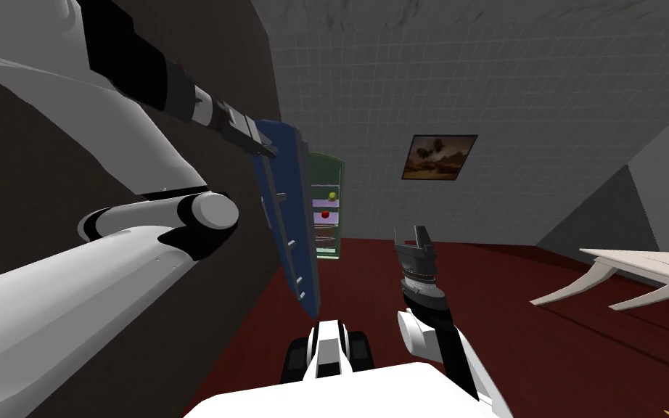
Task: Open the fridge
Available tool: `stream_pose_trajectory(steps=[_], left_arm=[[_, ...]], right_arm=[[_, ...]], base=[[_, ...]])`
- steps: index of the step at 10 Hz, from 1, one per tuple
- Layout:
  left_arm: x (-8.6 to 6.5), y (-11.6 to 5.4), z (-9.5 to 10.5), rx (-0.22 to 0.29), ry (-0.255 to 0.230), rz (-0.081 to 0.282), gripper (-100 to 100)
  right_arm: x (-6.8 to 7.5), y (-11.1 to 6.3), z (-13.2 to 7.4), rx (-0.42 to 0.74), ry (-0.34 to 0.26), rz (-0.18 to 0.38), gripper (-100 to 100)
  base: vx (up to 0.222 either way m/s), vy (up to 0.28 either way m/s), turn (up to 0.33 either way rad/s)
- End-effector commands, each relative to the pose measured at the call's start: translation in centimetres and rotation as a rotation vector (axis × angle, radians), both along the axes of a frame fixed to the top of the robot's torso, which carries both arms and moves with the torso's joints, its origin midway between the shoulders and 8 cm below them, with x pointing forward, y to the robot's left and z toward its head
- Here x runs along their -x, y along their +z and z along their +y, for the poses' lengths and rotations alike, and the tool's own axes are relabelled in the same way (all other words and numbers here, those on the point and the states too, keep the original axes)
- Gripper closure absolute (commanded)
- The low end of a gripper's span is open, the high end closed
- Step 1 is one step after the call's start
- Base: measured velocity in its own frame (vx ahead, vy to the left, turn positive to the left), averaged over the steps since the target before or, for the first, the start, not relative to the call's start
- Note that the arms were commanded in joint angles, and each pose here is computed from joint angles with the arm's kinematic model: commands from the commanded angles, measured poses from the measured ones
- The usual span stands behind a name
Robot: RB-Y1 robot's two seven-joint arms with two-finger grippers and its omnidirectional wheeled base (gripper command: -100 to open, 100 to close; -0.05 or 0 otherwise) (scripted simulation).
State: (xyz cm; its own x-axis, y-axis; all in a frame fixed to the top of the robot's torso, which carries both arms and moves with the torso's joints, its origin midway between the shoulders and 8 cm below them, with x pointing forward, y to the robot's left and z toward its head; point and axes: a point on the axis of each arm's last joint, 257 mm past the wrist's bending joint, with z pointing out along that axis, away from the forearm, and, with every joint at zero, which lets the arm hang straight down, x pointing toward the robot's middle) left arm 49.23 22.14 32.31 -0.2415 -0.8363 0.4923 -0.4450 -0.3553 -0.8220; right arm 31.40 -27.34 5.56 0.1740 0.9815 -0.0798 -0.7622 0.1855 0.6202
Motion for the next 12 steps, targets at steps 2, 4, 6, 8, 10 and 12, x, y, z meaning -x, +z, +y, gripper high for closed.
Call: stream_pose_trajectory(steps=[2,4,6,8,10,12], left_arm=[[0.1,0.1,-0.9,0.001,-0.039,-0.001,100],[0.6,0.0,-2.9,0.000,-0.114,0.002,100],[0.9,0.0,-3.7,0.000,-0.149,0.004,100],[1.1,-0.1,-4.6,0.000,-0.184,0.005,100],[1.5,-0.2,-5.4,0.000,-0.219,0.006,100],[1.8,-0.2,-6.2,0.001,-0.255,0.007,100]], right_arm=[[0.0,0.0,0.0,0.000,0.000,0.000,0],[0.0,0.0,0.0,0.000,0.000,0.000,0],[0.0,0.0,0.0,0.000,0.000,0.000,0],[0.0,0.0,0.0,0.000,0.000,0.000,0],[0.0,0.0,0.0,0.000,0.000,0.000,0],[0.0,0.0,0.0,0.000,0.000,0.000,0]], base=[[-0.110,0.217,-0.026],[-0.085,0.225,-0.037],[-0.041,0.256,-0.043],[-0.080,0.257,-0.019],[-0.056,0.231,-0.029],[-0.041,0.270,-0.036]])
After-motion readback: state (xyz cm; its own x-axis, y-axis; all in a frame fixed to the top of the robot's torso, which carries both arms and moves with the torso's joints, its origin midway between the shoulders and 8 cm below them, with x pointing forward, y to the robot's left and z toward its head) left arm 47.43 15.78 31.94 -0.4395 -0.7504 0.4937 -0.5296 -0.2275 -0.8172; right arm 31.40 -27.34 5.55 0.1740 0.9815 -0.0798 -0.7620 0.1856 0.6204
